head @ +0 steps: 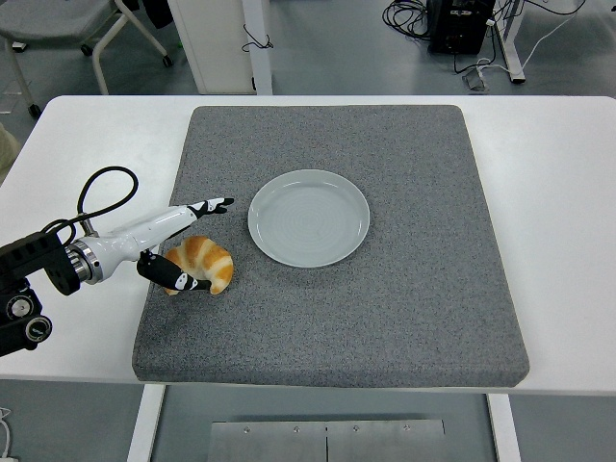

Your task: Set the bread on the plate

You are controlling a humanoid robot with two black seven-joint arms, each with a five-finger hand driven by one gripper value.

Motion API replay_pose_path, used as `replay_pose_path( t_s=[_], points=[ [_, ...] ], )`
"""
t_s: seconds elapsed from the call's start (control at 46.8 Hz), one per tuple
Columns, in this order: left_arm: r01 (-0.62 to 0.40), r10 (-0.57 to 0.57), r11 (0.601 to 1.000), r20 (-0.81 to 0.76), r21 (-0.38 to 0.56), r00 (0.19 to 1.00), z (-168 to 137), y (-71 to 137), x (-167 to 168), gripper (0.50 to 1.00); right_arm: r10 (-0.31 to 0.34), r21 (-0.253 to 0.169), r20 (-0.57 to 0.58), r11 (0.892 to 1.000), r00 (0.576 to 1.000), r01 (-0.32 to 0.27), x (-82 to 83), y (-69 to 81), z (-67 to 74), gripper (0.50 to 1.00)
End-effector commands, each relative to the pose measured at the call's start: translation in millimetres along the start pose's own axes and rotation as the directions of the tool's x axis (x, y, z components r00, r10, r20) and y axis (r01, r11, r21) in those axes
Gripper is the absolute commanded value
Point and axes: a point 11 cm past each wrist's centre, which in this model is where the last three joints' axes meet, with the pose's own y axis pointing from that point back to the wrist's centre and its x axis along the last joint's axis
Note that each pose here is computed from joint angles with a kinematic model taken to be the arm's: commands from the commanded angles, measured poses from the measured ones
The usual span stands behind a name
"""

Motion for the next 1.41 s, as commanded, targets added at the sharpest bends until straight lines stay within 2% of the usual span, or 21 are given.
replay_pose_path(
  t_s=[0.0,0.513,0.662,0.748,0.812,0.833,0.897,0.983,1.218,1.389],
  points=[
    [0.005,-0.005,1.000,-0.001,0.009,1.000,-4,-1,-4,0.972,0.000,0.001,0.000,1.000,1.000,0.000,0.1,-0.3,-0.8,1.000],
    [-0.008,0.008,1.000,0.011,0.001,1.000,-5,-5,-11,0.971,0.000,0.000,0.000,1.000,1.000,0.000,0.0,0.0,0.1,1.000],
    [-0.009,0.010,1.000,0.029,-0.009,1.000,-3,-6,-12,0.957,0.000,0.000,0.000,1.000,1.000,0.000,0.0,0.0,0.1,1.000],
    [-0.015,0.016,1.000,0.061,-0.017,0.998,-4,-5,-13,0.921,-0.001,0.003,0.000,1.000,1.000,0.001,-0.1,-0.3,-0.9,1.000],
    [-0.023,0.024,1.000,0.077,-0.022,0.997,-4,-5,-13,0.847,0.000,0.000,0.000,1.000,1.000,0.000,0.0,0.0,0.1,1.000],
    [-0.024,0.026,0.999,0.077,-0.022,0.997,-4,-5,-13,0.815,0.000,0.001,0.000,1.000,1.000,0.000,0.1,-0.3,-0.8,1.000],
    [-0.029,0.031,0.999,0.077,-0.019,0.997,-5,-4,-12,0.630,-0.001,0.001,0.000,1.000,1.000,0.001,-0.1,-0.3,-0.8,1.000],
    [-0.032,0.033,0.999,0.071,-0.016,0.997,-6,-3,-11,0.510,0.000,0.001,0.000,1.000,1.000,0.000,0.1,-0.3,-0.8,1.000],
    [-0.041,0.042,0.999,0.062,-0.016,0.997,-6,-3,-8,0.500,0.000,0.001,0.000,1.000,1.000,0.000,0.1,-0.3,-0.8,1.000],
    [-0.081,0.084,0.996,0.070,-0.037,0.994,-3,-2,10,0.500,-0.001,0.000,0.000,1.000,1.000,0.001,-0.1,0.0,0.1,1.000]
  ],
)
